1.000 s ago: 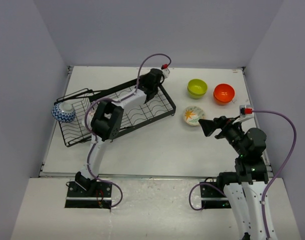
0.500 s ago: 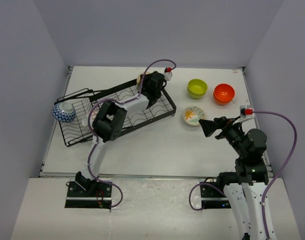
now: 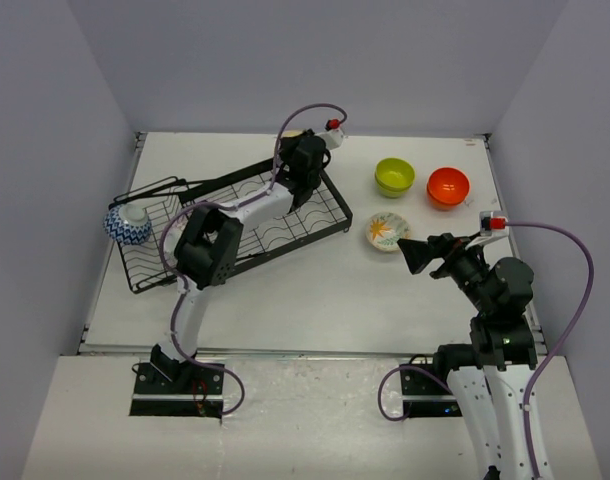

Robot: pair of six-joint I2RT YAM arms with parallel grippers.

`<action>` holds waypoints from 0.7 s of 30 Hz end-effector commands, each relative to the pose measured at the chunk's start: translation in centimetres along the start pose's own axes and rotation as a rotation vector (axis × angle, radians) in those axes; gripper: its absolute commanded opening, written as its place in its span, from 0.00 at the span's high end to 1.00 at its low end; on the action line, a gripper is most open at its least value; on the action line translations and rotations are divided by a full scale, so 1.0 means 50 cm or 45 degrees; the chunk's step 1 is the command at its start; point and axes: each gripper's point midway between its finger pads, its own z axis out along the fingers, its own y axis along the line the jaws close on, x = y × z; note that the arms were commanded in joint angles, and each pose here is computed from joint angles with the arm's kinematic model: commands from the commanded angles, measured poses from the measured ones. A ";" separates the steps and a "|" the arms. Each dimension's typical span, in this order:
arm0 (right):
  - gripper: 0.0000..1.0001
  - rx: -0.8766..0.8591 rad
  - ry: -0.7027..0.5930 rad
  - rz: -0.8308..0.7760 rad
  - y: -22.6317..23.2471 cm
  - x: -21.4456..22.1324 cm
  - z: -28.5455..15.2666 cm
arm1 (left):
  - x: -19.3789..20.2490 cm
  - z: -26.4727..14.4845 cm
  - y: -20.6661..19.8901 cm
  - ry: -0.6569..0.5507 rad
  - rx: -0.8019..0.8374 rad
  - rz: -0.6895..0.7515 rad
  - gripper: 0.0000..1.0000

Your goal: Unload the bowls from the dish rack

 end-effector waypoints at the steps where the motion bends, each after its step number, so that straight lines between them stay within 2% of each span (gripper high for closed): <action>1: 0.01 -0.035 -0.019 -0.030 0.007 -0.007 0.004 | -0.103 -0.040 0.126 -0.143 -0.090 -0.290 1.00; 6: 0.01 -0.041 -0.016 -0.031 0.008 -0.007 0.005 | -0.107 -0.052 0.126 -0.134 -0.034 -0.387 1.00; 8: 0.01 -0.051 -0.015 -0.028 0.010 -0.007 0.007 | -0.111 -0.068 0.137 -0.114 0.001 -0.497 1.00; 9: 0.01 -0.054 -0.003 -0.020 0.009 -0.004 0.010 | -0.116 -0.076 0.137 -0.110 0.035 -0.625 1.00; 11: 0.01 -0.087 0.005 -0.010 0.018 -0.004 0.013 | -0.117 -0.117 0.143 -0.081 0.158 -0.756 1.00; 12: 0.01 -0.092 0.020 0.003 0.019 -0.002 0.018 | -0.134 -0.137 0.118 -0.093 0.296 -0.961 1.00; 13: 0.01 -0.110 0.017 0.013 0.024 -0.006 0.021 | -0.156 -0.178 0.152 -0.144 0.362 -1.092 1.00; 14: 0.03 -0.133 0.032 0.015 0.029 -0.005 0.025 | -0.120 -0.199 0.100 -0.096 0.453 -1.132 1.00; 15: 0.05 -0.181 0.065 0.019 0.046 -0.006 0.025 | -0.123 -0.224 0.082 -0.085 0.530 -1.279 1.00; 16: 0.07 -0.131 0.145 0.056 0.030 0.013 0.039 | -0.147 -0.265 0.099 -0.149 0.632 -1.377 1.00; 17: 0.07 -0.093 0.139 0.032 0.034 -0.001 0.048 | -0.118 -0.286 0.051 -0.078 0.709 -1.465 1.00; 18: 0.07 -0.044 0.150 0.012 0.026 -0.001 0.058 | -0.125 -0.310 0.037 -0.088 0.800 -1.523 1.00; 19: 0.06 0.036 0.210 -0.017 0.008 0.018 0.073 | -0.140 -0.337 0.056 -0.134 0.836 -1.593 1.00; 20: 0.05 0.002 0.228 -0.069 0.046 0.014 0.080 | -0.141 -0.360 0.047 -0.135 0.881 -1.633 1.00; 21: 0.05 0.095 0.212 -0.102 0.031 0.008 0.093 | -0.119 -0.381 0.014 -0.077 0.926 -1.684 1.00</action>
